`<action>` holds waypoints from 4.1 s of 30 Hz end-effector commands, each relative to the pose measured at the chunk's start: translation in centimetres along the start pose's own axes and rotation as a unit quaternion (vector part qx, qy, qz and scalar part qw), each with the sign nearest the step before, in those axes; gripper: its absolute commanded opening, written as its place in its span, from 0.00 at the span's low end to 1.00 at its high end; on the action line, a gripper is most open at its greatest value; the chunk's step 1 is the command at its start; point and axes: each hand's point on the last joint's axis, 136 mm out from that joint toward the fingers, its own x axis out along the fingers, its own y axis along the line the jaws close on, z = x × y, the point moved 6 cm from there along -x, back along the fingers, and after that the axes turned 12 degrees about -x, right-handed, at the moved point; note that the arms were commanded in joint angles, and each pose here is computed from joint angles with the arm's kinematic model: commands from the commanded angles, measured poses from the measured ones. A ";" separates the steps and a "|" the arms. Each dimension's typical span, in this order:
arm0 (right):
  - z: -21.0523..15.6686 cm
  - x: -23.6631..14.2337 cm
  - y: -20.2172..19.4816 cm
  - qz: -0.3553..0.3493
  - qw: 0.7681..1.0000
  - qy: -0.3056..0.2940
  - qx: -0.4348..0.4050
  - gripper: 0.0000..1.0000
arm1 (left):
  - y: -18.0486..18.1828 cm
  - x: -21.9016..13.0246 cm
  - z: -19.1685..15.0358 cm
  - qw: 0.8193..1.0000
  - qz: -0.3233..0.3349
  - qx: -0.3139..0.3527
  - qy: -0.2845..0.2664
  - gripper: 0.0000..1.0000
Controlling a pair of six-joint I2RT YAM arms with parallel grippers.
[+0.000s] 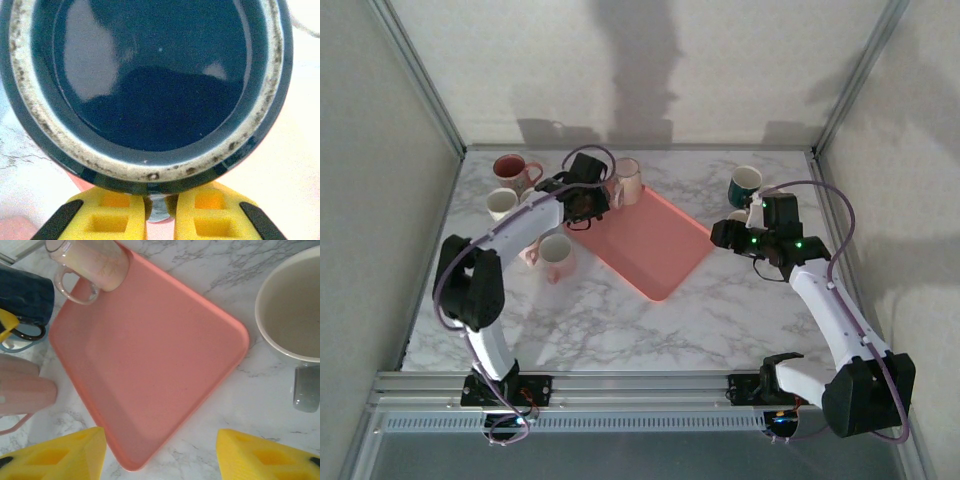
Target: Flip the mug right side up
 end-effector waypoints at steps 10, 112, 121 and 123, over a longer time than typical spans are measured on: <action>1.2 -0.5 3.2 0.162 0.985 -0.049 0.033 0.61 | -4.9 -10.1 2.2 0.964 -0.259 -0.042 -0.032 0.00; -1.5 -9.6 -7.3 -0.398 0.915 0.041 0.050 0.00 | -4.8 -12.8 -7.2 0.869 -0.382 0.312 -0.032 0.68; 0.3 -5.0 -9.7 -0.376 0.924 0.053 0.049 0.00 | -3.7 -12.5 -7.2 0.875 -0.364 0.315 -0.052 0.69; 0.5 -4.1 -9.9 -0.369 0.927 0.051 0.044 0.00 | -3.5 -12.5 -7.3 0.875 -0.363 0.316 -0.056 0.69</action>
